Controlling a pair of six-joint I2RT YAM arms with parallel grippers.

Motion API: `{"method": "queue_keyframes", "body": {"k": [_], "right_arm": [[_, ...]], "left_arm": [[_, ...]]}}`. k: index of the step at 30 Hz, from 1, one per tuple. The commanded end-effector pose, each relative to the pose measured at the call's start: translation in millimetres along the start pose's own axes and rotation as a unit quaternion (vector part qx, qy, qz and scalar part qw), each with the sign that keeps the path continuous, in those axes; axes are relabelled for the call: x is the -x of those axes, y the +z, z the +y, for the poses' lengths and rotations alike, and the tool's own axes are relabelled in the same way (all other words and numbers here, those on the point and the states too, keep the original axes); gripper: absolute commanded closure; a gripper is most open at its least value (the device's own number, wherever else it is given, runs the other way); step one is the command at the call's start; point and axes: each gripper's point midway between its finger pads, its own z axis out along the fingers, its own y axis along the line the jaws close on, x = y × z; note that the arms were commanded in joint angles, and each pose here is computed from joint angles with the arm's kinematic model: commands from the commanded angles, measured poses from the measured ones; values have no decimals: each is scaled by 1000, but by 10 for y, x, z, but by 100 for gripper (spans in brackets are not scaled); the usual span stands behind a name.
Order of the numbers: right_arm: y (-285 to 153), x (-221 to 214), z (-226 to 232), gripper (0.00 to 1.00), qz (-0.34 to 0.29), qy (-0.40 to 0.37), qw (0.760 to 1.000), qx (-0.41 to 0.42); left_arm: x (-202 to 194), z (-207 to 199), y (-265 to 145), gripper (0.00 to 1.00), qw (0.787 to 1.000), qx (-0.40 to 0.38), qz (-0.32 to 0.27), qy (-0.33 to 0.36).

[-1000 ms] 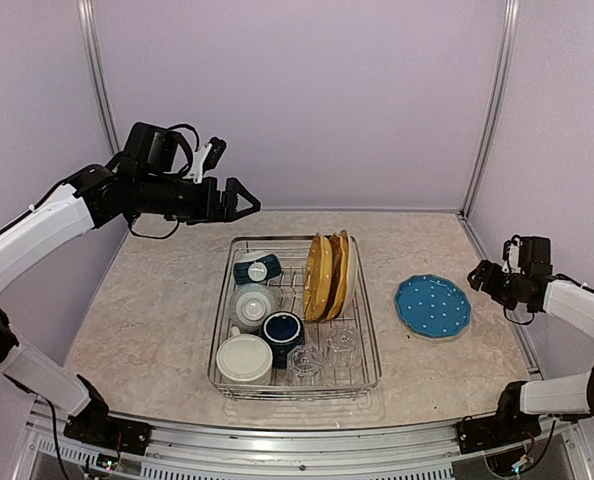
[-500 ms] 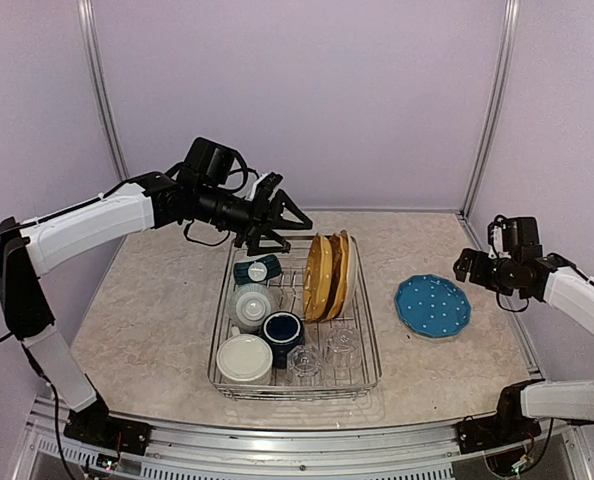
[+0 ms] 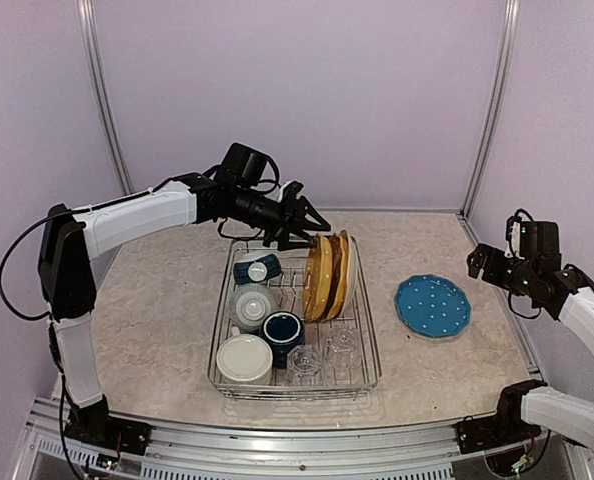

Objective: Unload the mixed dishes from the dish rack
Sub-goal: Grab the plate from the dish rack.

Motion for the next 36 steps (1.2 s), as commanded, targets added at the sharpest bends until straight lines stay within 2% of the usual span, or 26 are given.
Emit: {"method": "queue_keyframes", "body": {"k": [1,6,12,18,25,29,32,36], "right_arm": [[-37,-5,21,0,3,-10,1000,4],[-124,78,70,0,-16,-11,1000,18],[-233,160,94,0,-45,-4,998,31],[-241,169,138,1,-47,-4,998,44],[-242,165,166,1,-45,-1,998,51],[-230,170,172,1,-45,0,998,52],[-214,129,192,1,-41,6,997,61],[-204,108,217,1,-38,9,997,69]], "left_arm": [[-14,157,255,51,999,7,28,-20],[-1,246,376,61,999,24,35,-25],[8,364,489,63,998,32,38,-36],[74,416,560,75,998,44,32,-36],[85,539,592,76,996,77,24,-40],[77,590,603,71,995,92,20,-37],[63,586,618,71,995,91,24,-41],[28,522,650,77,996,78,33,-38]]}}
